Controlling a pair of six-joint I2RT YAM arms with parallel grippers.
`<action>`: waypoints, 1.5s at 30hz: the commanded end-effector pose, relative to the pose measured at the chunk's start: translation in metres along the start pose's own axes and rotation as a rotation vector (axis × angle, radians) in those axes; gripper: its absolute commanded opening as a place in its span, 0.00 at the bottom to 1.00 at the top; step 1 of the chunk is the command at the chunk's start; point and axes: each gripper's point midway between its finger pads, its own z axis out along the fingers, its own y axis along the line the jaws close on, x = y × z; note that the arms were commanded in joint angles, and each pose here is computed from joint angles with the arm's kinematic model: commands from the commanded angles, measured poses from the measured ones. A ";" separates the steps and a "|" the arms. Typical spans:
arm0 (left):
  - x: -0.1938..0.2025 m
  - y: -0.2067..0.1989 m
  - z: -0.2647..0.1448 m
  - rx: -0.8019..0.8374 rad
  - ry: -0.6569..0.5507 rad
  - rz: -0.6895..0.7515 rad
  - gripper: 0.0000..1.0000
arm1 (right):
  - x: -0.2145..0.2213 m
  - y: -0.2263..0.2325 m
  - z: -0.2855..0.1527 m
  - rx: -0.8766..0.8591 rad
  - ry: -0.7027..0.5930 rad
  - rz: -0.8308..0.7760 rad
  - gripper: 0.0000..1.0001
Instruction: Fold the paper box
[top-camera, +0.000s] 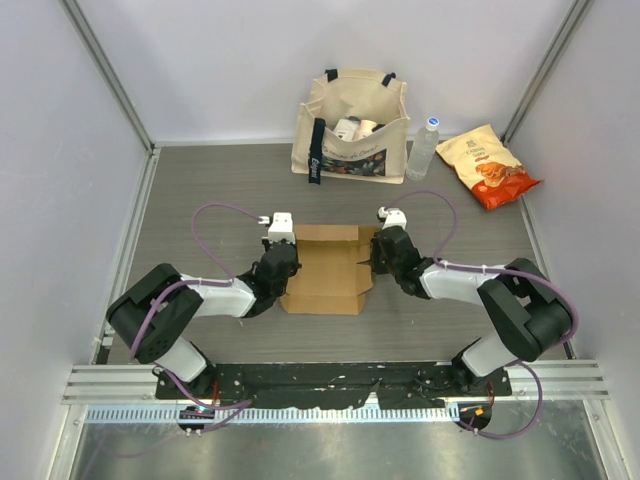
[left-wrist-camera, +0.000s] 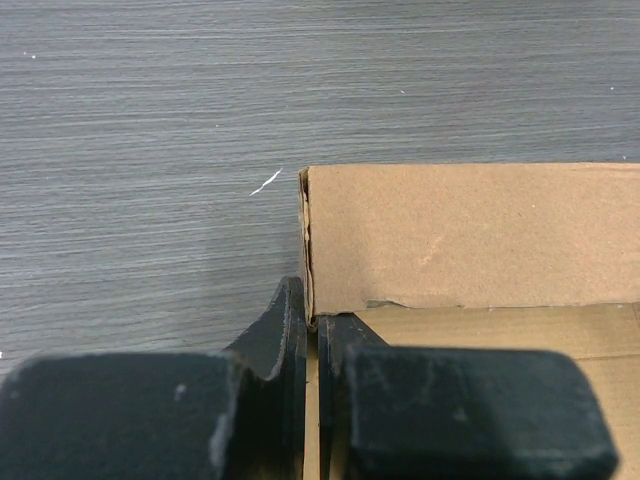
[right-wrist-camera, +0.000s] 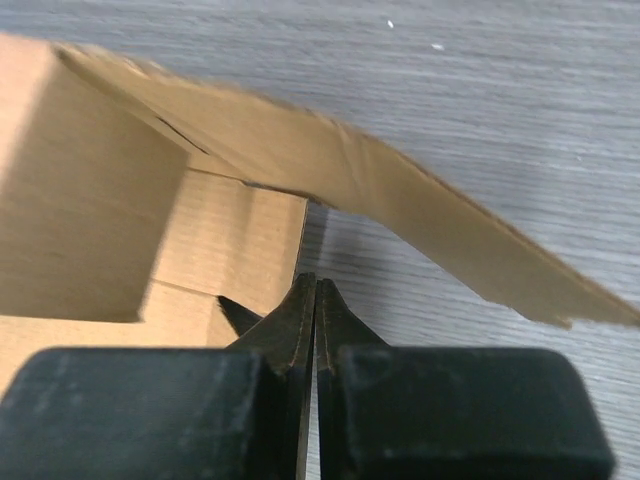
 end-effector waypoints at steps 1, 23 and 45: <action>-0.023 -0.010 0.003 0.012 -0.057 -0.065 0.00 | -0.051 0.034 0.000 -0.109 -0.130 0.029 0.06; -0.024 -0.017 0.000 0.052 -0.049 -0.106 0.00 | -0.011 0.047 0.017 -0.162 0.011 0.094 0.06; -0.021 -0.007 0.000 -0.002 -0.052 -0.123 0.00 | -0.005 0.040 -0.055 -0.217 0.066 0.147 0.32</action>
